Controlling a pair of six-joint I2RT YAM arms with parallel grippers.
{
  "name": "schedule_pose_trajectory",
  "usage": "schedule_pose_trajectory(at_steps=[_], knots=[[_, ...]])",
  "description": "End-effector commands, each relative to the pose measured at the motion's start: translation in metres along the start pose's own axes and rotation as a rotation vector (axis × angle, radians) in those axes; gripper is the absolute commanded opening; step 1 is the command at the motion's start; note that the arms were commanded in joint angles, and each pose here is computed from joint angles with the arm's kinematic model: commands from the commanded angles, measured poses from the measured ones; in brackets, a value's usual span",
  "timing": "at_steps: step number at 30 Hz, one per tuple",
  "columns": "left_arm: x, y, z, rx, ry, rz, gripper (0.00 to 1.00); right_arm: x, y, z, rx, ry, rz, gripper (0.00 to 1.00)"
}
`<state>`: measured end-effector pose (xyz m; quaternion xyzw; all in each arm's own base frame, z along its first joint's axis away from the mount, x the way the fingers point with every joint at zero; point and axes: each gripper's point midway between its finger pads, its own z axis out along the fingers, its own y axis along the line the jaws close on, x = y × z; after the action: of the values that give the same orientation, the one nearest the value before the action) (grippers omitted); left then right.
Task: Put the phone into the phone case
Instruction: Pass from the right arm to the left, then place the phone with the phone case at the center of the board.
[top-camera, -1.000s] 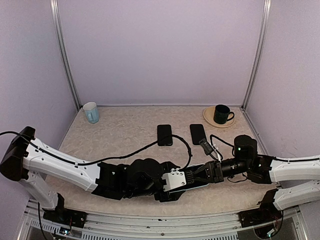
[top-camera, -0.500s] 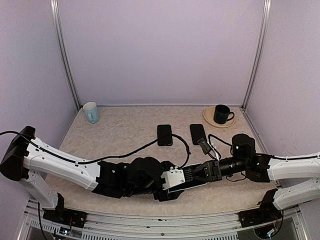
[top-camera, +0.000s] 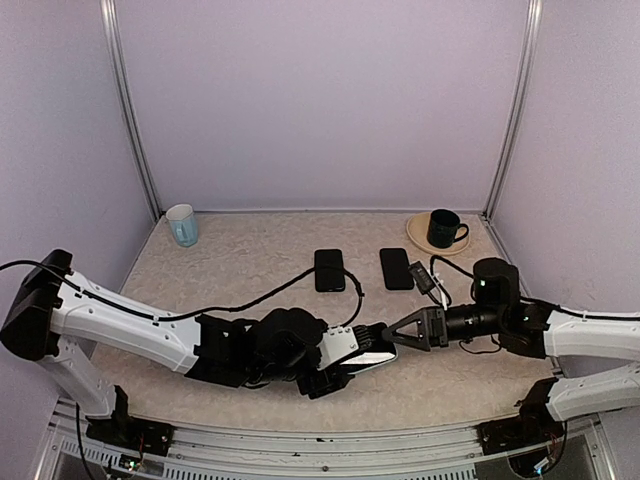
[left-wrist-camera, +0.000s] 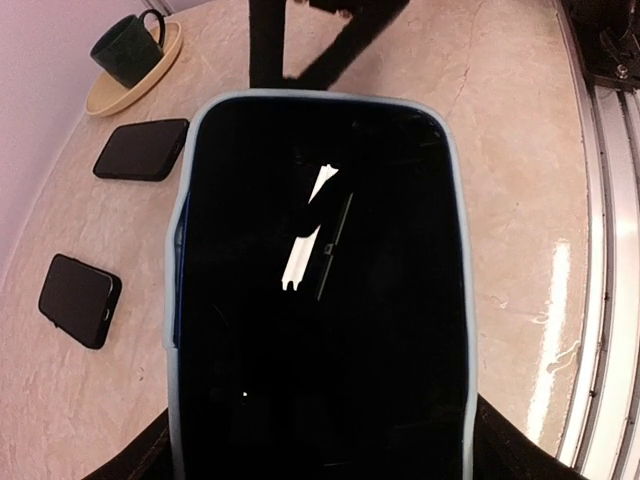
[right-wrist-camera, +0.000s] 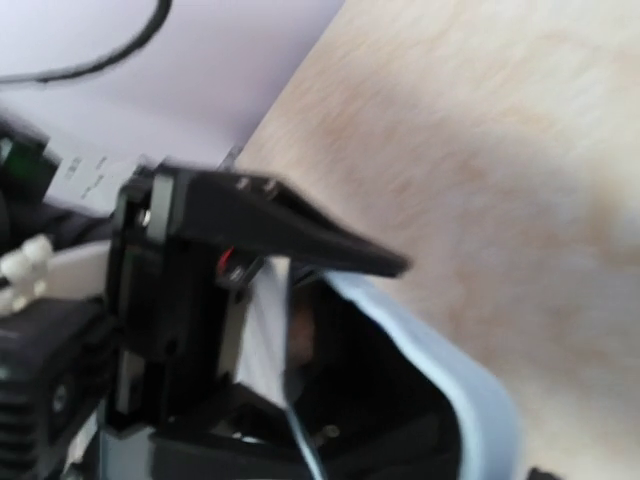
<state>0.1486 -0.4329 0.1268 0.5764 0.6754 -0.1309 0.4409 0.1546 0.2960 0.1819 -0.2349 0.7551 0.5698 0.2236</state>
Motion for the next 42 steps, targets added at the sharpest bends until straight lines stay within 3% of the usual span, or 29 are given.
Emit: schedule_pose_trajectory(at_steps=[1, 6, 14, 21, 29, 42], knots=[[-0.003, 0.02, -0.004, -0.045, -0.014, -0.119, 0.26, -0.021, -0.024, -0.02, 0.174, -0.089, 0.002, 0.92], [0.011, 0.047, -0.005, -0.118, 0.022, -0.216, 0.26, -0.025, -0.048, -0.04, 0.293, -0.155, 0.037, 0.99], [0.018, 0.109, -0.013, -0.237, 0.004, -0.442, 0.25, -0.025, -0.068, -0.051, 0.39, -0.195, 0.069, 1.0], [0.069, 0.189, -0.023, -0.393, 0.061, -0.752, 0.25, -0.02, -0.08, -0.061, 0.468, -0.216, 0.092, 1.0], [0.113, 0.255, -0.029, -0.505, 0.062, -0.98, 0.21, -0.02, -0.075, -0.068, 0.47, -0.246, 0.096, 1.0], [0.147, 0.301, -0.012, -0.57, 0.097, -1.088, 0.22, -0.018, -0.069, -0.069, 0.438, -0.254, 0.112, 1.0]])
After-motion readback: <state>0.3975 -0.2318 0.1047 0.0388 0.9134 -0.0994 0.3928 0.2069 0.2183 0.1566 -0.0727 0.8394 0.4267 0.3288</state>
